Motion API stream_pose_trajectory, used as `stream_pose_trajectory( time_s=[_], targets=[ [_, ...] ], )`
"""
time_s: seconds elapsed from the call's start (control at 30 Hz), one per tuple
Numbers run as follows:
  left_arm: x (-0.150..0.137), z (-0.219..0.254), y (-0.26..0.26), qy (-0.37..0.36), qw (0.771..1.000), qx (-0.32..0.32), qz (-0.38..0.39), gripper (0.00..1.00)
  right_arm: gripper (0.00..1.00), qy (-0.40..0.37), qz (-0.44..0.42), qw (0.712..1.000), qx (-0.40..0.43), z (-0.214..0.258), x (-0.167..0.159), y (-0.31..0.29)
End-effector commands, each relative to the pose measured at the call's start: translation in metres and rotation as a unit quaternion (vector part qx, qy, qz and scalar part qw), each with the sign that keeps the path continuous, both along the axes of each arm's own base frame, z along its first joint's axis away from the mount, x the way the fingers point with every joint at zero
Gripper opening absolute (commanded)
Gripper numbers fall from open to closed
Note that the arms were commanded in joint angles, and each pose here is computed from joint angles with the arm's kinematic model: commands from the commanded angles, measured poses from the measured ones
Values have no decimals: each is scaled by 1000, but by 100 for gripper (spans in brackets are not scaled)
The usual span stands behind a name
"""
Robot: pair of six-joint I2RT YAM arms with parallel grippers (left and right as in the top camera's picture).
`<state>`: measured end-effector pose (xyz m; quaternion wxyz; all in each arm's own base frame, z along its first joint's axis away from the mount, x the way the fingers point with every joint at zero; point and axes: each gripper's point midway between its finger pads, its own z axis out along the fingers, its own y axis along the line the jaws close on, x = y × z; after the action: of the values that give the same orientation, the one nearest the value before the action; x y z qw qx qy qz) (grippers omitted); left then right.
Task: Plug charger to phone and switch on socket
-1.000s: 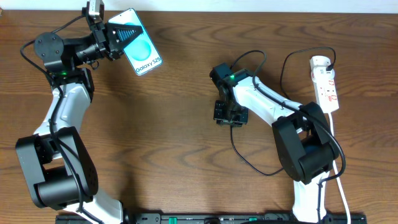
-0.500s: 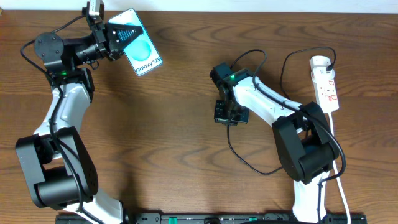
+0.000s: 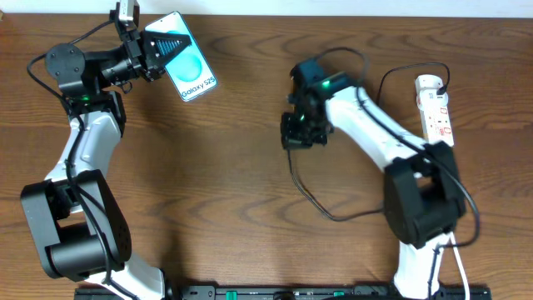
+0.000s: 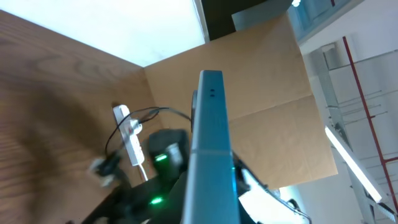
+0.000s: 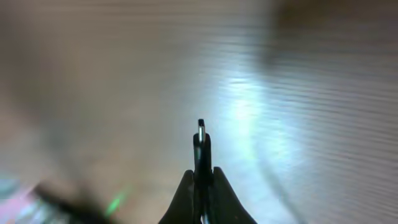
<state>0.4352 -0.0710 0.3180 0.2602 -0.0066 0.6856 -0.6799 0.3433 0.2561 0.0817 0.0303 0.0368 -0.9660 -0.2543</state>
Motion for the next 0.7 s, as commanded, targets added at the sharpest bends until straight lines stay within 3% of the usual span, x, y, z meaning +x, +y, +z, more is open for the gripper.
stream_pose_trajectory(
  time_s=[0.0,0.07,0.3,0.47,0.67],
  targets=[
    [1,6,10,-11,1000,3,11,7,1,-82,151,954,246,112,-25,41],
    [1,6,10,-9,1000,2,12,7,1,-123,212,907,344,155,-43,50],
    [4,8,11,7,1000,-11,21,7,1,-165,270,822,473,211,-60,62],
    [4,14,-3,2,1000,-19,14,8,1,-175,287,807,485,219,-63,76],
    [1,27,-22,-5,999,-38,5,7,1,-164,282,816,477,220,-64,86]
  ],
)
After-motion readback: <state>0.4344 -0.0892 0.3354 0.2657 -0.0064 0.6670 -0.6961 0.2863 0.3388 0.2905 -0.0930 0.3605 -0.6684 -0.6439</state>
